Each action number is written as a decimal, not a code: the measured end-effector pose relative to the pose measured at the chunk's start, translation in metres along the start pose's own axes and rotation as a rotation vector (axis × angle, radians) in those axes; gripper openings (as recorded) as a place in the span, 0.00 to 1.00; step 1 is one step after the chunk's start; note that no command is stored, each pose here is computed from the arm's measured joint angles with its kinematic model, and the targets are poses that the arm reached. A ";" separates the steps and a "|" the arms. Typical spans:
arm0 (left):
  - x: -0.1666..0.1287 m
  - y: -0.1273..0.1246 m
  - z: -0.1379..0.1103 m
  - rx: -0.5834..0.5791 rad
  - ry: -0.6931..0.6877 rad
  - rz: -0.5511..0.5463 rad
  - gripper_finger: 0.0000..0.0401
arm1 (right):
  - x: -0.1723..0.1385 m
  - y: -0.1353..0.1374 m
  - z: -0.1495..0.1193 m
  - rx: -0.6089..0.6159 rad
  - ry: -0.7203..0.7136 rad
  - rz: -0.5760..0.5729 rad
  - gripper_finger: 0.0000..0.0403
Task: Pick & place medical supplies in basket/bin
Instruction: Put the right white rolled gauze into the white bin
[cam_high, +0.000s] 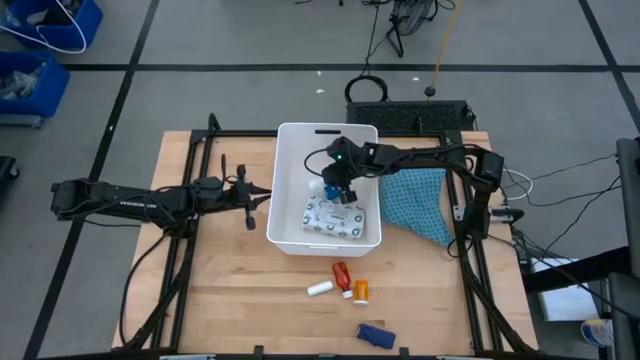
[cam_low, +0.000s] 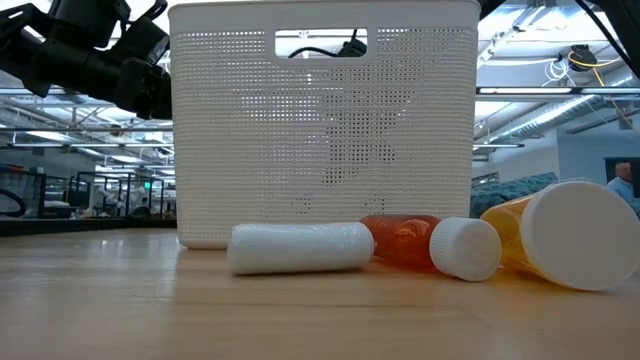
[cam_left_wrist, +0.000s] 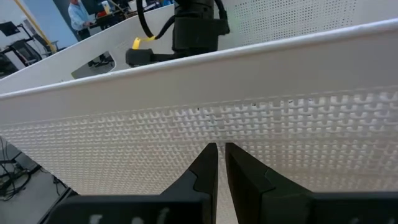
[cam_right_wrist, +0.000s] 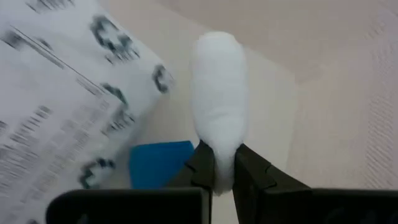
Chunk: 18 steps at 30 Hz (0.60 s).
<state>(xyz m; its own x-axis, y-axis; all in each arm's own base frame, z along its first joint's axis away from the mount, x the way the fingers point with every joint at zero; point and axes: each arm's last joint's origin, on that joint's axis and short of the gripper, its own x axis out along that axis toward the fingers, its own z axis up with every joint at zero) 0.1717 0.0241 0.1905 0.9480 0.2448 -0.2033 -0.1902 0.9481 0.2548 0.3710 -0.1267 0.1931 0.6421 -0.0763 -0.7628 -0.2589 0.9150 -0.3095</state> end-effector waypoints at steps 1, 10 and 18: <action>0.000 0.000 0.000 0.000 0.000 0.000 0.09 | 0.000 0.002 0.002 0.004 -0.017 0.021 0.04; 0.000 0.000 0.000 0.006 0.001 0.001 0.09 | 0.001 0.023 0.013 0.022 -0.025 0.112 0.05; 0.000 0.000 0.000 0.000 0.001 0.001 0.09 | 0.008 0.018 0.001 0.083 0.012 0.108 0.05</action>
<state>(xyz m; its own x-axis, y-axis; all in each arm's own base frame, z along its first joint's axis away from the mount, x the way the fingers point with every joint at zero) 0.1716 0.0242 0.1905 0.9478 0.2455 -0.2037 -0.1908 0.9479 0.2550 0.3725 -0.1099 0.1820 0.6046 0.0198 -0.7963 -0.2652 0.9477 -0.1778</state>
